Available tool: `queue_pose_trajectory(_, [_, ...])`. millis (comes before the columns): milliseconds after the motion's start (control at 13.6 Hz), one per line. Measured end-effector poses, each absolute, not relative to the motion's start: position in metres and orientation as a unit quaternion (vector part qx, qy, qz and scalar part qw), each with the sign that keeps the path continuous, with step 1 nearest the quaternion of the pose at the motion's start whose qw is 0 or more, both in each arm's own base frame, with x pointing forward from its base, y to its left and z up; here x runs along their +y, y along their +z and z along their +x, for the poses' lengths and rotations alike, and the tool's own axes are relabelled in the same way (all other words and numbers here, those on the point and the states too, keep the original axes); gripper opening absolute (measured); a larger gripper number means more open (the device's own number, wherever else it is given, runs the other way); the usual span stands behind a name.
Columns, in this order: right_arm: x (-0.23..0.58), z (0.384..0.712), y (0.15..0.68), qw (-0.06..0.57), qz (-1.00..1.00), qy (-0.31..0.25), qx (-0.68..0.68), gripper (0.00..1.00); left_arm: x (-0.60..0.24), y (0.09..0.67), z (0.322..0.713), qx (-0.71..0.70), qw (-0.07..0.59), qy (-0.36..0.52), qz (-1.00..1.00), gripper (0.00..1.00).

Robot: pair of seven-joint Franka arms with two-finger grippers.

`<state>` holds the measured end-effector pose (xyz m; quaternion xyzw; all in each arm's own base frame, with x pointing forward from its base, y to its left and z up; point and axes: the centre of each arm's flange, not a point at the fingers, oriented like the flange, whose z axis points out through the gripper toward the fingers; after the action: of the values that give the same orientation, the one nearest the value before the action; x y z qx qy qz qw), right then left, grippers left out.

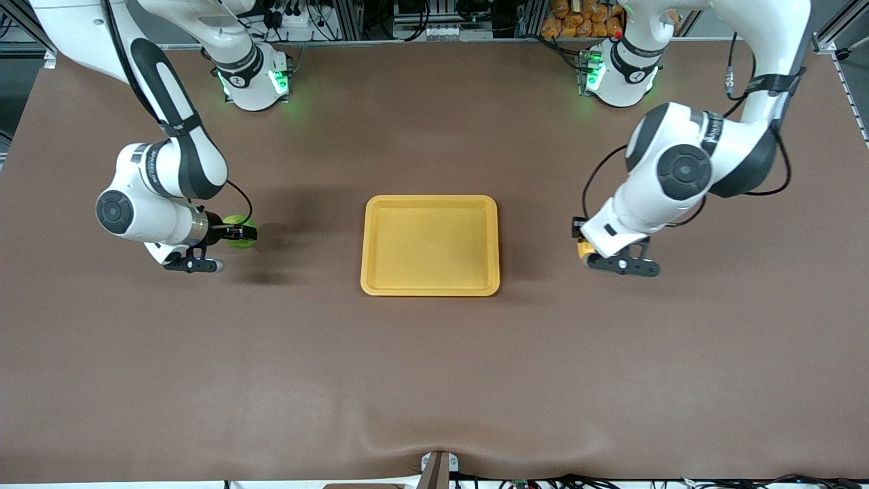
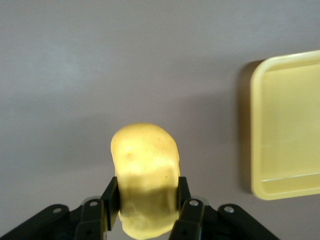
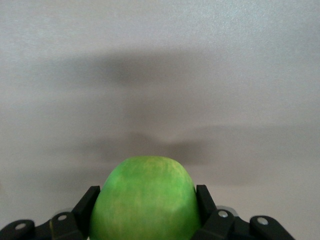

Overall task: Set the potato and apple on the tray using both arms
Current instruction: 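Carry the potato onto the tray with the left gripper while the right gripper lifts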

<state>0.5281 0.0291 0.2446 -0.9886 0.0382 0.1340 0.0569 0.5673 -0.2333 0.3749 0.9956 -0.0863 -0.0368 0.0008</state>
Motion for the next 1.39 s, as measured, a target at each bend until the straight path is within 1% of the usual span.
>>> queue_pose_trajectory(147, [0.03, 0.534, 0.257, 0.06, -0.987, 0.141, 0.037, 0.82, -0.267, 0.372, 0.566, -0.092, 0.007, -0.036, 0.995, 0.49])
queue_pose_trajectory(367, [0.031, 0.54, 0.268, 0.063, -0.986, 0.149, 0.035, 0.82, -0.318, 0.356, 0.56, -0.065, 0.013, -0.045, 0.997, 0.49])
queue_pose_trajectory(734, [0.042, 0.549, 0.285, 0.064, -0.984, 0.159, 0.056, 0.82, -0.393, 0.32, 0.53, -0.029, 0.017, -0.059, 0.998, 0.49])
queue_pose_trajectory(880, [0.062, 0.551, 0.291, 0.062, -0.983, 0.157, 0.069, 0.82, -0.41, 0.308, 0.521, -0.027, 0.019, -0.059, 0.998, 0.49])
queue_pose_trajectory(1174, [0.118, 0.552, 0.305, 0.057, -0.982, 0.151, 0.101, 0.82, -0.447, 0.274, 0.491, -0.013, -0.016, -0.05, 0.999, 0.49])
queue_pose_trajectory(1394, [0.154, 0.55, 0.315, 0.055, -0.98, 0.148, 0.123, 0.82, -0.457, 0.246, 0.478, -0.007, -0.033, -0.06, 0.998, 0.49])
